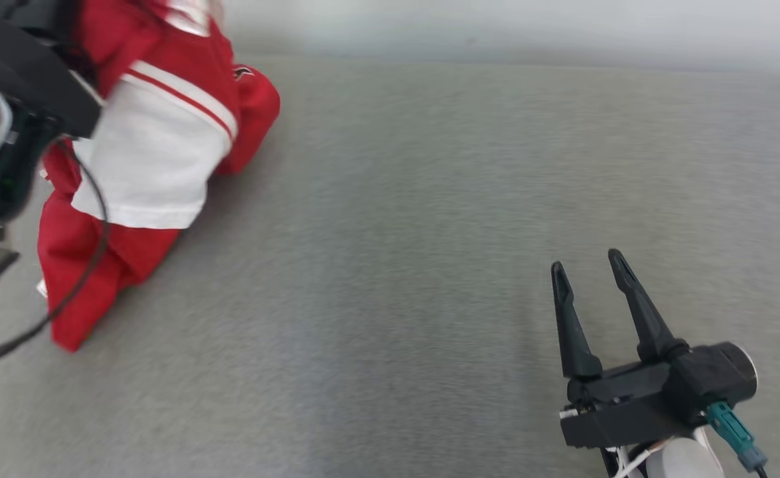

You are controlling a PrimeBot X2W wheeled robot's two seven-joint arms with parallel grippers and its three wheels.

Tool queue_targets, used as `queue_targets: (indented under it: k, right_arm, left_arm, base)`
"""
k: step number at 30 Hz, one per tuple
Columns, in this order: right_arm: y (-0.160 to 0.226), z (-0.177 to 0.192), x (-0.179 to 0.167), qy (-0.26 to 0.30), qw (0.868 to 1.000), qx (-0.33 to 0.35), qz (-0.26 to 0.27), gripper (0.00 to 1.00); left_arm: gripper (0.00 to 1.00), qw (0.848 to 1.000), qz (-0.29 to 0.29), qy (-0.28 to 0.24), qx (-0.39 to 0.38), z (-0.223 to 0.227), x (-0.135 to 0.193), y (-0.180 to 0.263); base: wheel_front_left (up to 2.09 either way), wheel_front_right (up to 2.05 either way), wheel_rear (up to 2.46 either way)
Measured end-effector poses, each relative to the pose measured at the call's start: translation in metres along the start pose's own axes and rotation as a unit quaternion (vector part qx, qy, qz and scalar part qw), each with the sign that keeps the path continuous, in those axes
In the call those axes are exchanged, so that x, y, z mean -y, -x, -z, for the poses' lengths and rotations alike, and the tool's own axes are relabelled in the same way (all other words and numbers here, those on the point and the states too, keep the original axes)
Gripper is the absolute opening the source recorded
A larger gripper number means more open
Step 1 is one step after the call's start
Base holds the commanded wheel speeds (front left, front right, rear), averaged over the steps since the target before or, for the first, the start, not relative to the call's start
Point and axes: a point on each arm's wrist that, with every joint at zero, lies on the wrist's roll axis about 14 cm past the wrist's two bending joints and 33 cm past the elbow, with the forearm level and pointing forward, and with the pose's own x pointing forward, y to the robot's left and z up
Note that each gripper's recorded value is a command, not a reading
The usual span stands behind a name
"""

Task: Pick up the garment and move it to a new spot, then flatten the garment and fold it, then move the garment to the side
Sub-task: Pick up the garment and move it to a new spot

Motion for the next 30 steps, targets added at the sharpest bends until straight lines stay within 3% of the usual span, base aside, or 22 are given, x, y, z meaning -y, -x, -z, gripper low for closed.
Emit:
queue_targets:
  k: [7, 17, 24, 30]
  right_arm:
    - [0.033, -0.019, 0.037, 0.007, 0.998, 0.012, 0.065, 1.0]
    - [0.08, -0.046, 0.082, 0.019, 0.988, 0.036, 0.152, 1.0]
    - [0.103, -0.055, 0.1, 0.027, 0.98, 0.043, 0.19, 1.0]
    - [0.102, -0.05, 0.103, 0.026, 0.98, 0.035, 0.195, 1.0]
  left_arm:
    - [0.0, 0.992, 0.117, 0.035, 0.031, -0.022, 0.095, -0.026]
    - [0.0, 0.957, 0.272, 0.078, 0.068, -0.046, 0.223, -0.038]
    - [0.0, 0.94, 0.324, 0.106, -0.016, 0.028, 0.273, -0.026]
    - [0.0, 0.942, 0.293, 0.126, -0.103, 0.128, 0.263, 0.003]
  base:
    - [0.0, 0.0, 0.0]
    - [0.0, 0.0, 0.0]
    - [0.0, 0.0, 0.0]
    - [0.0, 0.0, 0.0]
